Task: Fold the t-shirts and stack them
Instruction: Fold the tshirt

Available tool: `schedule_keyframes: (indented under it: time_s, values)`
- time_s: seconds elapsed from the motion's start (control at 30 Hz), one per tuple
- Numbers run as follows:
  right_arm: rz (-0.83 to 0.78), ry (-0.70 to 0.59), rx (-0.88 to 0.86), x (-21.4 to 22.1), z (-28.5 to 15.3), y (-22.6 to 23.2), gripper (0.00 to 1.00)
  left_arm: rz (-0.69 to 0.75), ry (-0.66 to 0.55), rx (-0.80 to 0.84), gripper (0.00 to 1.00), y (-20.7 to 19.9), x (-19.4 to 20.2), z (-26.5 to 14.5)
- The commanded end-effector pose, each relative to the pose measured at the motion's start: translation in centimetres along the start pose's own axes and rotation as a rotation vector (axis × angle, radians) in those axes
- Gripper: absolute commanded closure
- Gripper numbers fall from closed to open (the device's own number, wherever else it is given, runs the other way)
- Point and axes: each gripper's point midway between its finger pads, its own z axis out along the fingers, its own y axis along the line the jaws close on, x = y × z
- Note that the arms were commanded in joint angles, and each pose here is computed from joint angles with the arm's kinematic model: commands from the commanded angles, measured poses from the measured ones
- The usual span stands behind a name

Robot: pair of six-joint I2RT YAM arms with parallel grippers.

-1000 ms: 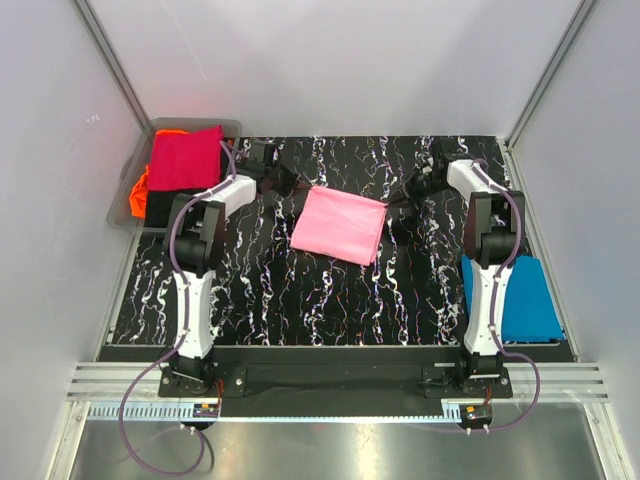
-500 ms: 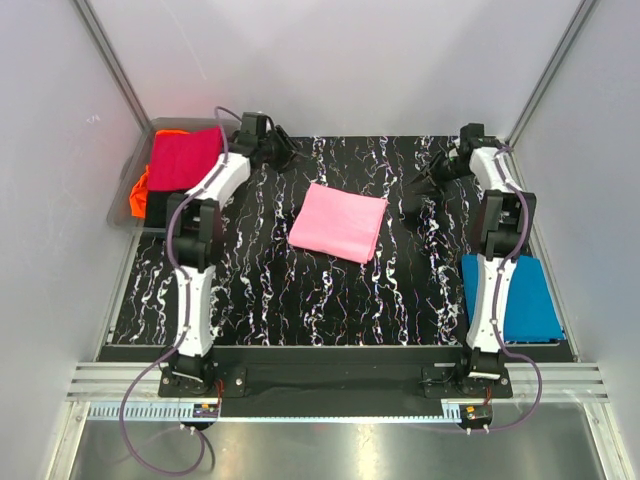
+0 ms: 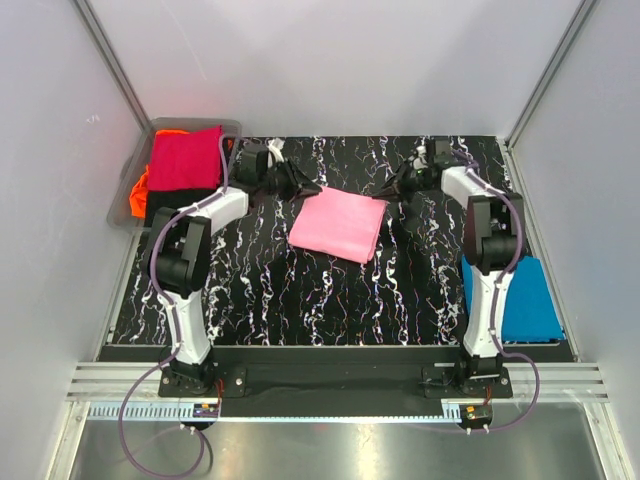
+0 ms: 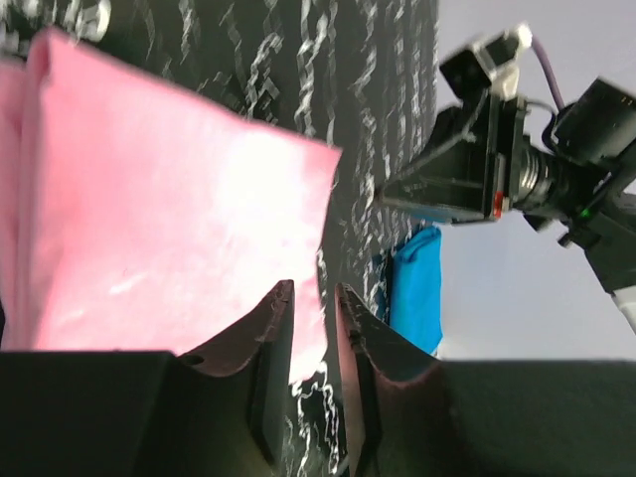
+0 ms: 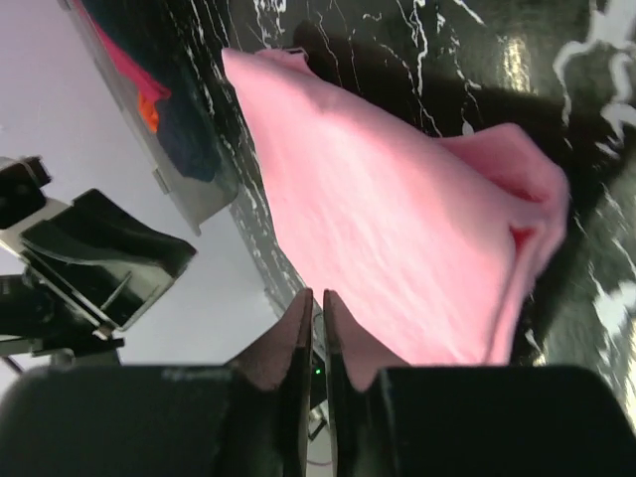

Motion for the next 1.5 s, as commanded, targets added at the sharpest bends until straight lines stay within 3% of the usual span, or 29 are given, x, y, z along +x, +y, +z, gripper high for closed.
schedule_keyframes:
  time_s: [0.0, 0.27, 0.37, 0.43, 0.53, 0.63, 0.83, 0.97, 1.3, 1.47]
  values:
    - [0.017, 0.0, -0.155, -1.3, 2.7, 1.3, 0.86, 0.081, -0.008, 0.14, 0.73, -3.1, 0.0, -0.7]
    - [0.033, -0.027, -0.139, -4.5, 5.5, -2.0, 0.85, 0.098, 0.088, 0.129, 0.71, -2.1, 4.2, -2.7]
    - [0.011, -0.033, -0.163, -4.6, 4.2, 0.0, 0.83, 0.087, 0.134, 0.125, 0.71, -1.8, 5.6, -3.5]
    - [-0.02, -0.041, -0.155, -4.0, 3.3, 1.5, 0.74, 0.083, 0.142, 0.122, 0.71, -1.5, 6.0, -3.7]
    - [-0.078, -0.026, -0.132, -1.4, 1.3, 4.6, 0.64, 0.052, 0.165, 0.102, 0.71, -0.3, 6.7, -3.2]
    - [-0.118, 0.011, -0.124, 1.8, 0.4, 6.6, 0.62, 0.036, 0.177, 0.082, 0.71, 1.2, 6.9, -2.2]
    - [-0.186, 0.183, -0.1, 11.3, 3.0, 7.0, 0.65, -0.004, 0.207, 0.025, 0.73, 3.9, 7.2, -1.0]
    - [-0.202, 0.307, -0.082, 15.4, 5.2, 4.8, 0.77, -0.02, 0.225, -0.044, 0.73, 6.4, 7.6, -0.9]
    - [-0.146, 0.337, 0.01, 15.7, 5.7, -4.2, 0.81, -0.033, 0.281, -0.15, 0.74, 11.5, 8.7, -0.7]
    - [-0.103, 0.292, -0.01, 14.9, 2.2, -4.8, 0.8, 0.038, 0.254, -0.135, 0.74, 9.0, 7.2, -2.0]
